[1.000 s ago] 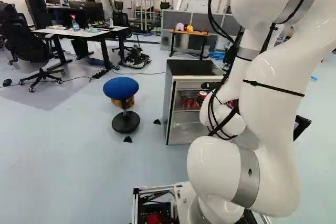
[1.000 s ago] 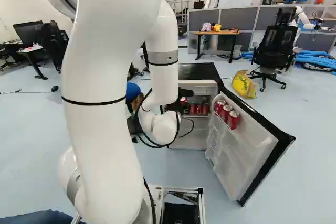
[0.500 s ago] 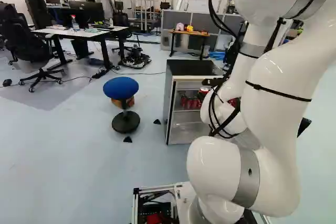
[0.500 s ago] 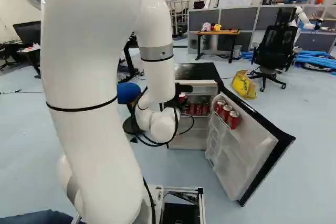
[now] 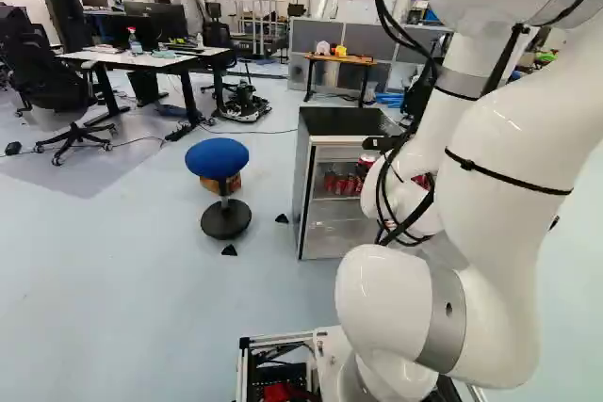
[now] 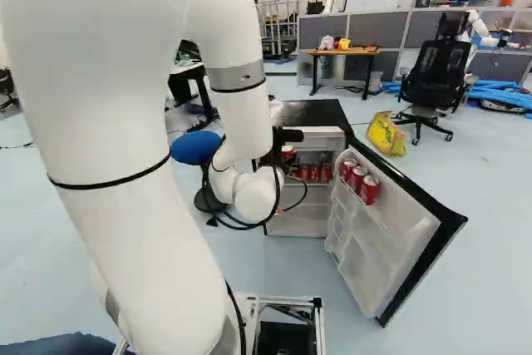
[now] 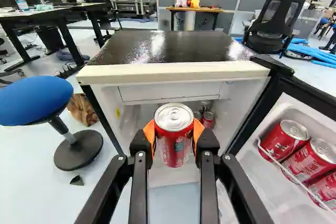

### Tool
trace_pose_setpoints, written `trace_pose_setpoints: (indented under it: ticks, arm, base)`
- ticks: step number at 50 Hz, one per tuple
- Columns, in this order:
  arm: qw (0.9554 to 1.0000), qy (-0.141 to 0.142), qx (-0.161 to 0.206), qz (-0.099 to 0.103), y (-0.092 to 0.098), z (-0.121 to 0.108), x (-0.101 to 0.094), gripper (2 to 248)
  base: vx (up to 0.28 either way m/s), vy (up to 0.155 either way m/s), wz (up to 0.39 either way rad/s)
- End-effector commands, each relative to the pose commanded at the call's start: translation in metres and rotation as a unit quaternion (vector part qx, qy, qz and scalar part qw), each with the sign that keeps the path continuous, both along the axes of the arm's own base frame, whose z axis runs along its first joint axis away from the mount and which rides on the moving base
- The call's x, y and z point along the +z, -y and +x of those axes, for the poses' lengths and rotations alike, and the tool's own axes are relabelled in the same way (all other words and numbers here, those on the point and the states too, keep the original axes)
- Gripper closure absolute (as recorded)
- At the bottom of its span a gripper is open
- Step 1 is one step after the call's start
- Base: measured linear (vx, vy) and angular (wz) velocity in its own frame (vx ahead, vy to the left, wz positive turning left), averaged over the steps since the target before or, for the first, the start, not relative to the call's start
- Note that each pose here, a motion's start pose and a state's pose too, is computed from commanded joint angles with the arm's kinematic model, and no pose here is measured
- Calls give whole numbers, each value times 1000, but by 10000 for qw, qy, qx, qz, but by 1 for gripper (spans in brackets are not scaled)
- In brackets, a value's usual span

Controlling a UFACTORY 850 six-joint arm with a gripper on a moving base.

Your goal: Grab a drink from the fridge

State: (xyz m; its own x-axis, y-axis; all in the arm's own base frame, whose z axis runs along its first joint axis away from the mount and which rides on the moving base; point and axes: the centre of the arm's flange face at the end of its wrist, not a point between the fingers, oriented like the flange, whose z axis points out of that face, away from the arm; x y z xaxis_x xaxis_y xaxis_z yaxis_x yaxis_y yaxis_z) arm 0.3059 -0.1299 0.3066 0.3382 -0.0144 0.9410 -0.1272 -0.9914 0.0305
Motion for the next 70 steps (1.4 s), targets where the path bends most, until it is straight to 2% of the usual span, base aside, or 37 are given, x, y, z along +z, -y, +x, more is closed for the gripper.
trace_pose_setpoints:
  ticks: [29, 70]
  arm:
    - [9999, -67, 44, -142, 0, 6, 20, 157]
    - [9984, 363, 186, -385, -1, 35, 58, 157]
  base:
    - [0, 0, 0]
    - [0, 0, 0]
